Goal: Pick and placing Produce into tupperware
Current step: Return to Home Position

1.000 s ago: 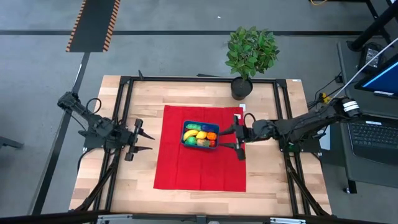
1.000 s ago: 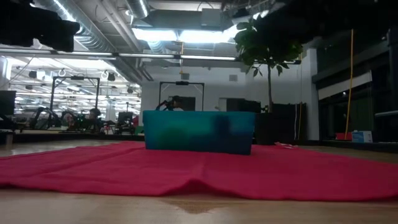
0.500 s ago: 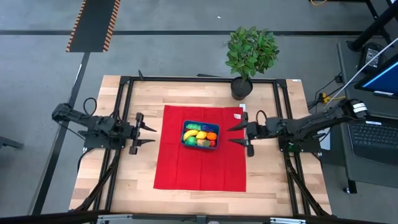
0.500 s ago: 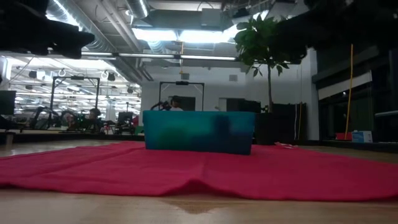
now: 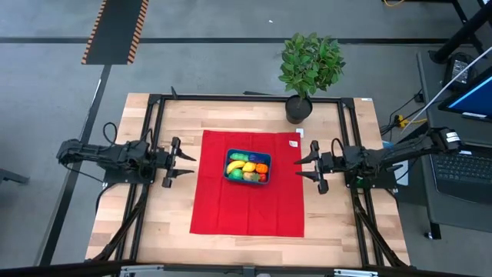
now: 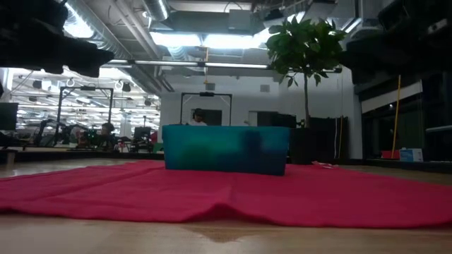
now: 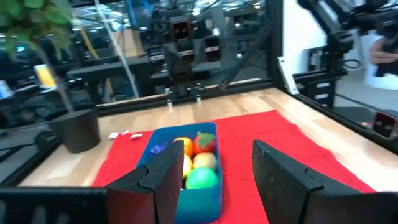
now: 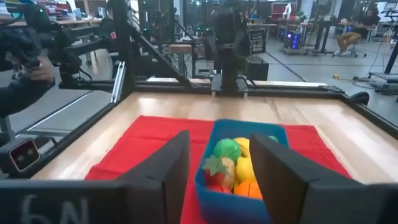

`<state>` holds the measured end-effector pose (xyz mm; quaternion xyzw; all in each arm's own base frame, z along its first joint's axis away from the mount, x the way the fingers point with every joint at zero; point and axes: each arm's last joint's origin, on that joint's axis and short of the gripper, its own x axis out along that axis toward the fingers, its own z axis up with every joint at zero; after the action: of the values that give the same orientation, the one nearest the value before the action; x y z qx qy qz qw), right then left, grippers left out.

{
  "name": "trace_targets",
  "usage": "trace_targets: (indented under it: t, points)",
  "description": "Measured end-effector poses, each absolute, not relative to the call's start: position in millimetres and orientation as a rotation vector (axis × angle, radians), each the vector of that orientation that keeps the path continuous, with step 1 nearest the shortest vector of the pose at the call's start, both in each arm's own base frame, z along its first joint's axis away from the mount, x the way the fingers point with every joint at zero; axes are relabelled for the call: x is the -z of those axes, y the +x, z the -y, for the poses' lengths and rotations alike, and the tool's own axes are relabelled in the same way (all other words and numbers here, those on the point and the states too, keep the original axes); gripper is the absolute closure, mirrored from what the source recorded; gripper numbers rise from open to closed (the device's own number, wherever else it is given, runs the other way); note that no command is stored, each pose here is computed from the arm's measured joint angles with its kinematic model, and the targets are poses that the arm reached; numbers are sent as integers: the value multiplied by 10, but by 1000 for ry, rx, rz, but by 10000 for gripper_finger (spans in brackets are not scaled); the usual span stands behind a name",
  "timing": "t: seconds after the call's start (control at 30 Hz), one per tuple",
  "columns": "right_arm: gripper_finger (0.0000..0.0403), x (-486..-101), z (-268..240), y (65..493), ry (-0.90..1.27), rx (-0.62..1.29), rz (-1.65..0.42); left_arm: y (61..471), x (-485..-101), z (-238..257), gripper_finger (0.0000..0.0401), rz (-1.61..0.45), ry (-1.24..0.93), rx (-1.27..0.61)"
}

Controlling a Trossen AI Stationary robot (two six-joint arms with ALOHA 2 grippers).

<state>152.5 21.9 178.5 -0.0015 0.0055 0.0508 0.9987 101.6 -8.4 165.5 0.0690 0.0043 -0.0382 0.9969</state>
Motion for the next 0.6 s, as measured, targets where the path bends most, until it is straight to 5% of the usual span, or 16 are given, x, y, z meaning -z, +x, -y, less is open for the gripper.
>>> trace_targets:
  t: [0.6]
  points:
    - [244, -1627, -173, 1409, -24, -2, -1, 1018, -1637, 54, 222, -28, 142, 62]
